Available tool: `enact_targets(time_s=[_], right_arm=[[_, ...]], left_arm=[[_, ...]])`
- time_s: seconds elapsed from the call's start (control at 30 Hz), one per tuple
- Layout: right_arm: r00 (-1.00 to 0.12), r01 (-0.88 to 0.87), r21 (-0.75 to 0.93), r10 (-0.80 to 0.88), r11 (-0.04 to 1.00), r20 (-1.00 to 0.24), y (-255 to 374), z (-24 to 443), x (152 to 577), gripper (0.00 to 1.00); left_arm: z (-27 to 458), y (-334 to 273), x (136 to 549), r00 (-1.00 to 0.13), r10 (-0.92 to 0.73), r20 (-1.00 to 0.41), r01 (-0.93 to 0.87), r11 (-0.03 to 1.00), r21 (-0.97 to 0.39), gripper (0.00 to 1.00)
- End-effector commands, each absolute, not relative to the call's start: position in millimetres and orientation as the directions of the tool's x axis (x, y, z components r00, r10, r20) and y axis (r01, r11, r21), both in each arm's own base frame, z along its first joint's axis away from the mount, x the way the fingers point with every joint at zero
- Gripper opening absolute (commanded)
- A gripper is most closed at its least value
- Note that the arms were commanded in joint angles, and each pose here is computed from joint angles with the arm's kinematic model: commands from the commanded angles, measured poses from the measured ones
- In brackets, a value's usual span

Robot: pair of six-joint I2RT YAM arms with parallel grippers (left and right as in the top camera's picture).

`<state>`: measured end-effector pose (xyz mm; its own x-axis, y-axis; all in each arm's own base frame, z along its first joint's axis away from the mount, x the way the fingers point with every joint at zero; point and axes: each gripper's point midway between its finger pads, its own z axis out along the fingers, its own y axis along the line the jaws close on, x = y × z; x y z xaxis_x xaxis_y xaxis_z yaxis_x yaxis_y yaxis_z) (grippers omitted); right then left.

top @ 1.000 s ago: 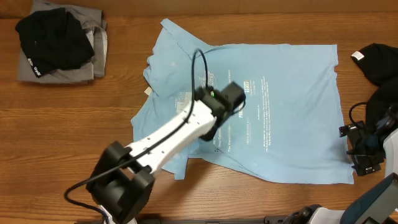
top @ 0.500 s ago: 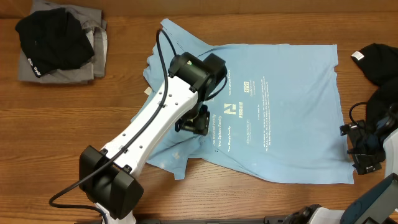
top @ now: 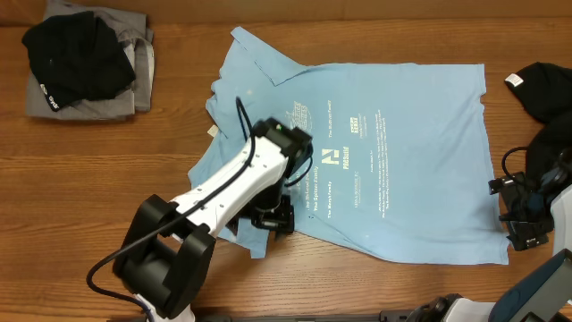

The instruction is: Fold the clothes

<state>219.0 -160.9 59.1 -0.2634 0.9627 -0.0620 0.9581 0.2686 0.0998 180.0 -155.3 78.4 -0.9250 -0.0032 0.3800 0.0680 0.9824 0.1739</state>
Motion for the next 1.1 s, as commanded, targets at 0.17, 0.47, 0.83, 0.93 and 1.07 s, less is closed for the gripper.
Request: enact_targets(time_s=[0.17,0.47,0.83,0.93,1.07], right_arm=[[-0.265,0.954,0.124,0.96,0.274,-0.086,-162.4,65.2,221.9,1.0],[-0.266,0.954,0.12,0.961,0.274,-0.082,-161.6,65.0,220.8,1.0],[-0.266,0.955,0.116,0.961,0.273,-0.076,-160.5,64.8,219.4,1.0],[-0.266,0.955,0.116,0.961,0.273,-0.076,-160.4,64.8,219.4,1.0],[-0.266,0.955,0.114,0.961,0.273,-0.074,-160.0,64.7,218.8,1.0]], left_arm=[[44.7,-145.4,168.0,-0.937,-0.092,0.336,-0.064,0.993,0.094,0.86],[13.9,-149.1,160.8,-0.927,-0.091,0.363,-0.103,0.995,-0.015,0.86],[3.9,-148.3,181.2,-0.963,-0.055,0.263,-0.062,0.998,-0.018,0.84],[-0.2,-148.8,182.2,-0.966,-0.047,0.253,-0.056,0.998,-0.028,0.76],[-1.6,-146.0,183.9,-0.97,-0.047,0.24,-0.052,0.999,-0.013,0.62]])
